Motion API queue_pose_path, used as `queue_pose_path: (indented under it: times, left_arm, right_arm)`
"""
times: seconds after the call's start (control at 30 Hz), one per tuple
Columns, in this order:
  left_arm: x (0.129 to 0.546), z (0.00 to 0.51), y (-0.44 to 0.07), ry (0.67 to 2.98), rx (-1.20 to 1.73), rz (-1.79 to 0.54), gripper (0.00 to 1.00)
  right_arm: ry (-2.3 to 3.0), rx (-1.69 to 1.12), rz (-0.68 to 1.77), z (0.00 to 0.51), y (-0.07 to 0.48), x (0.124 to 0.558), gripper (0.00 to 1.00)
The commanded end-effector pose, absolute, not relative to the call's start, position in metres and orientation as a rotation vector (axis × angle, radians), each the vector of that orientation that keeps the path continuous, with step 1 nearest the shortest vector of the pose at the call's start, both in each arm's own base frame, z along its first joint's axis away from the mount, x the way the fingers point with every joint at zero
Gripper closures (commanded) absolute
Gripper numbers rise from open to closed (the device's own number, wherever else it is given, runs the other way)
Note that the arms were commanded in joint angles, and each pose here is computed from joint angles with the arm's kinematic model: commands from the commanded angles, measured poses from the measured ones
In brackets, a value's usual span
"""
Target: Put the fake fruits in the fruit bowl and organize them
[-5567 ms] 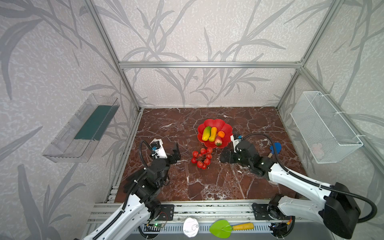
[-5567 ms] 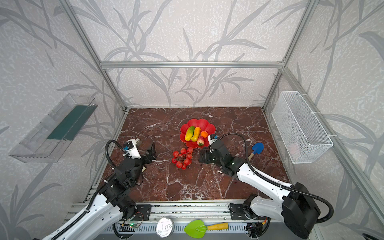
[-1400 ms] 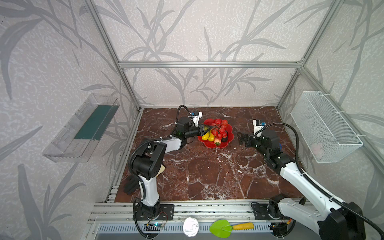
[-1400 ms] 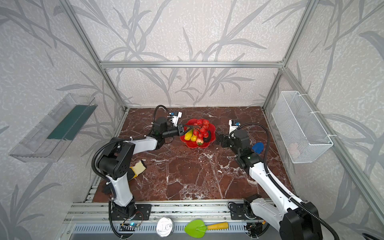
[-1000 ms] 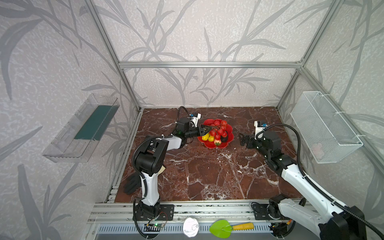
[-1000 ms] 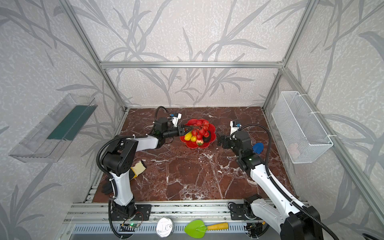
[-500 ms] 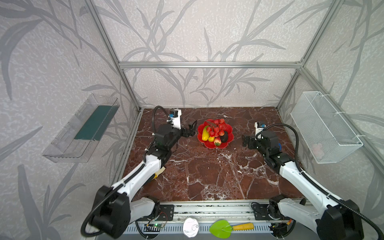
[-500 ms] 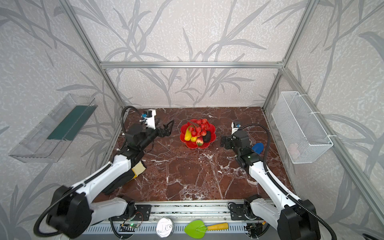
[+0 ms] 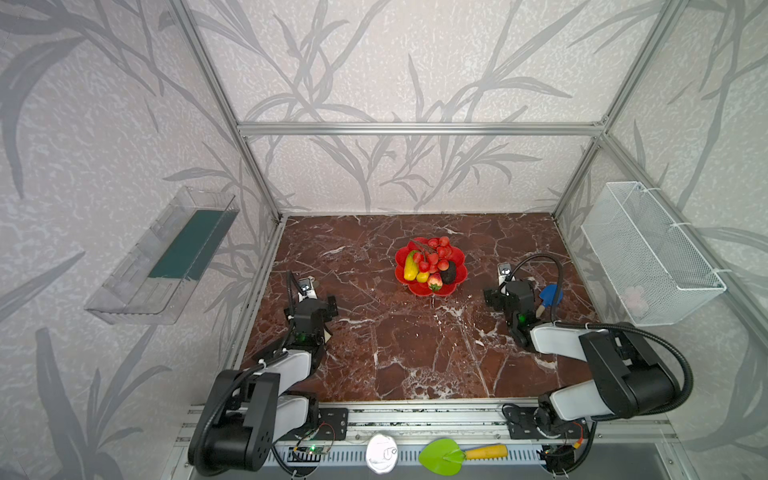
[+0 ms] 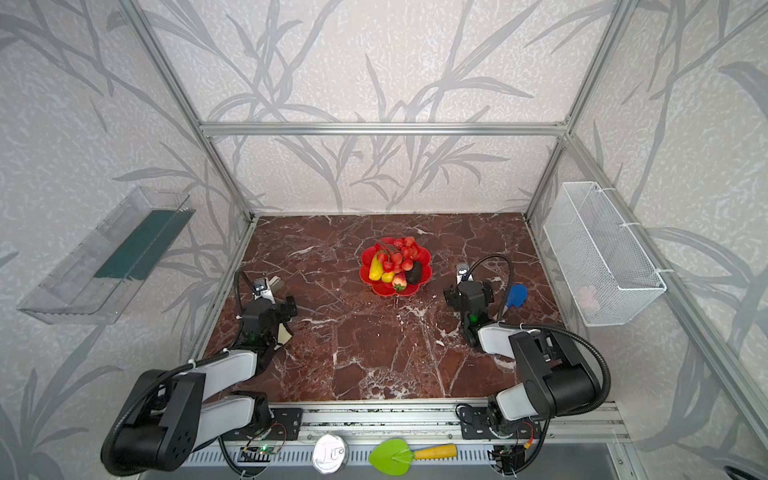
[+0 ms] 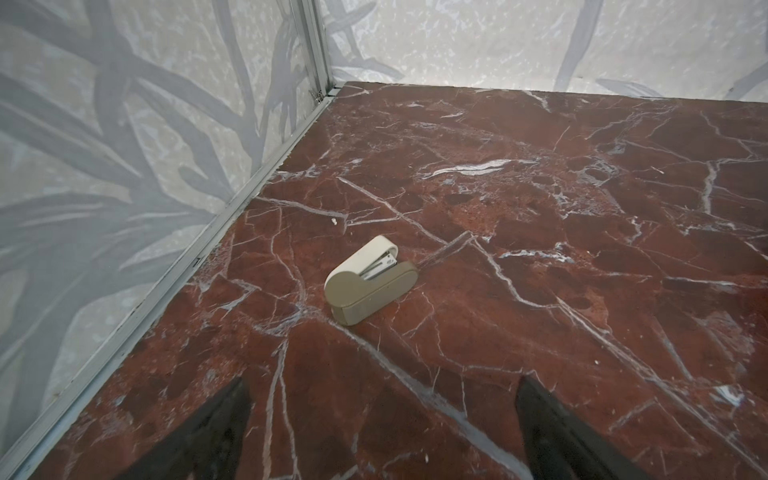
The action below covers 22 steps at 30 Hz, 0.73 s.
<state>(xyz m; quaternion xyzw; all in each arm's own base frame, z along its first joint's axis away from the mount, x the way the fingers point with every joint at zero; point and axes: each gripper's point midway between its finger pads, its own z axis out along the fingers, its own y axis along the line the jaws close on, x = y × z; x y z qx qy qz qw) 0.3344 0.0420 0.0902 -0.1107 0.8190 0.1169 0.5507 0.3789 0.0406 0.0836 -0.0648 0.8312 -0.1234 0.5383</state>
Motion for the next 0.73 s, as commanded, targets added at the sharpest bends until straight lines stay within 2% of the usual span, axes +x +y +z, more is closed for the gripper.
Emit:
queue_pose_path:
  times: [0.0, 0.1, 0.17, 0.27, 0.37, 0.5, 0.6, 0.7]
  left_arm:
    - [0.364, 0.117, 0.050, 1.793, -0.284, 0.278, 0.01]
    - [0.375, 0.111, 0.050, 1.707, -0.245, 0.263, 0.01]
    - [0.371, 0.103, 0.051, 1.823, -0.284, 0.251, 0.01]
    - [0.382, 0.103, 0.068, 1.792, -0.349, 0.343, 0.01]
    - [0.385, 0.098, 0.060, 1.882, -0.318, 0.317, 0.01]
    - [0.377, 0.107, 0.054, 1.765, -0.267, 0.301, 0.01]
    - [0.384, 0.099, 0.058, 1.864, -0.300, 0.324, 0.01]
    - [0.384, 0.099, 0.063, 1.849, -0.336, 0.343, 0.01]
  right_arm:
    - [1.856, -0.128, -0.265, 0.108, 0.037, 0.393, 0.01]
    - [1.870, -0.133, -0.145, 0.105, 0.037, 0.396, 0.01]
    - [1.854, -0.097, -0.104, 0.096, 0.029, 0.398, 0.01]
    - [1.917, -0.092, -0.102, 0.091, 0.028, 0.397, 0.01]
    - [1.866, -0.093, -0.114, 0.094, 0.027, 0.397, 0.01]
    - [1.863, -0.095, -0.118, 0.094, 0.028, 0.397, 0.01]
    - [1.864, -0.097, -0.118, 0.094, 0.028, 0.397, 0.01]
    - [1.867, -0.094, -0.119, 0.094, 0.028, 0.397, 0.01]
